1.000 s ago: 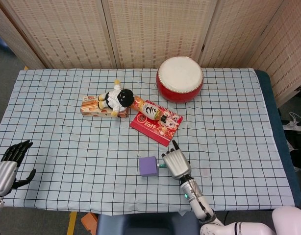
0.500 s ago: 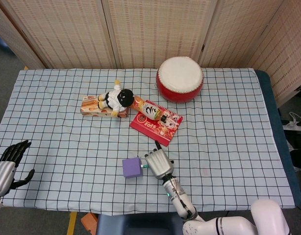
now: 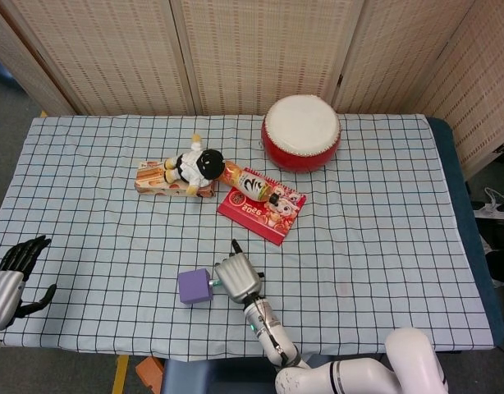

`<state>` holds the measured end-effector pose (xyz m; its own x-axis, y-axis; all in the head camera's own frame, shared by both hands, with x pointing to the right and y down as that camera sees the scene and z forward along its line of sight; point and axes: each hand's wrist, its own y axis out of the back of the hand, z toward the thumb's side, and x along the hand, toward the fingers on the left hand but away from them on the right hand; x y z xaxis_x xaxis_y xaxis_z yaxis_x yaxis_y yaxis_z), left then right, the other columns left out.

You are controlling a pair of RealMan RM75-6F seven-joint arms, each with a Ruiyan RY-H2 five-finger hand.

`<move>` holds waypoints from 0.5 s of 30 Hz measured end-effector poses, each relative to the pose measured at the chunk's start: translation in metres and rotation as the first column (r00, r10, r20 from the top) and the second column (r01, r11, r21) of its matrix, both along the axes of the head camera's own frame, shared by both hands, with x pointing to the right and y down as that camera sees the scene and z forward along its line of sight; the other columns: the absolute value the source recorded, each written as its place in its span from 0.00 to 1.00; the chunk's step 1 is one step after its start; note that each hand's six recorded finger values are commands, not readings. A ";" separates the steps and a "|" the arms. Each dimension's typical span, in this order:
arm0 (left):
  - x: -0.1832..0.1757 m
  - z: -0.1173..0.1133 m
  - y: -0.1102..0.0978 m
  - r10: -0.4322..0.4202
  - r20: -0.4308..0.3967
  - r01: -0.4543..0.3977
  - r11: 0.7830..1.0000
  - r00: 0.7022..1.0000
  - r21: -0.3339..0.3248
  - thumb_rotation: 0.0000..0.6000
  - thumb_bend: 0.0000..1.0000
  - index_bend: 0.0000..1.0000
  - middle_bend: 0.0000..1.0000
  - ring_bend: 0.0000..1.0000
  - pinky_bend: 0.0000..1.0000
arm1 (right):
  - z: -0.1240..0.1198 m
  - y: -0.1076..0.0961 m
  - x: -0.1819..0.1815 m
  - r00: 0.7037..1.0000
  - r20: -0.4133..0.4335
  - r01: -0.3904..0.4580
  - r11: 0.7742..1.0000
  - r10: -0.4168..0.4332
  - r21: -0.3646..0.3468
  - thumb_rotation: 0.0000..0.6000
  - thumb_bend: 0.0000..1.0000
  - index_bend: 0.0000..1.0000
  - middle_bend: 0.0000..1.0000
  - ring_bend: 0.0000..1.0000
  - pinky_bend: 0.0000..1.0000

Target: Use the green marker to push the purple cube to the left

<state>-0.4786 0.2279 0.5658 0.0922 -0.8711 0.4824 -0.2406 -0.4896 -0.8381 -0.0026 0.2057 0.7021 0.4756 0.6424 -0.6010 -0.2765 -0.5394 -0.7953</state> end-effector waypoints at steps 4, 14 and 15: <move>0.000 -0.002 0.001 0.002 -0.005 -0.002 1.000 1.000 0.002 1.00 0.41 0.00 0.00 0.00 0.05 | 0.000 0.005 -0.018 1.000 0.009 0.007 1.000 -0.007 -0.015 1.00 0.43 0.93 0.79 0.46 0.12; -0.002 -0.007 0.001 -0.002 -0.017 0.002 1.000 1.000 0.014 1.00 0.41 0.00 0.00 0.00 0.05 | -0.001 0.007 -0.056 0.999 0.044 -0.004 1.000 0.005 -0.027 1.00 0.43 0.93 0.79 0.46 0.13; -0.002 -0.007 0.001 -0.002 -0.018 0.002 1.000 1.000 0.014 1.00 0.41 0.00 0.00 0.00 0.05 | 0.000 0.007 -0.059 0.999 0.045 -0.003 1.000 0.005 -0.028 1.00 0.43 0.93 0.79 0.46 0.13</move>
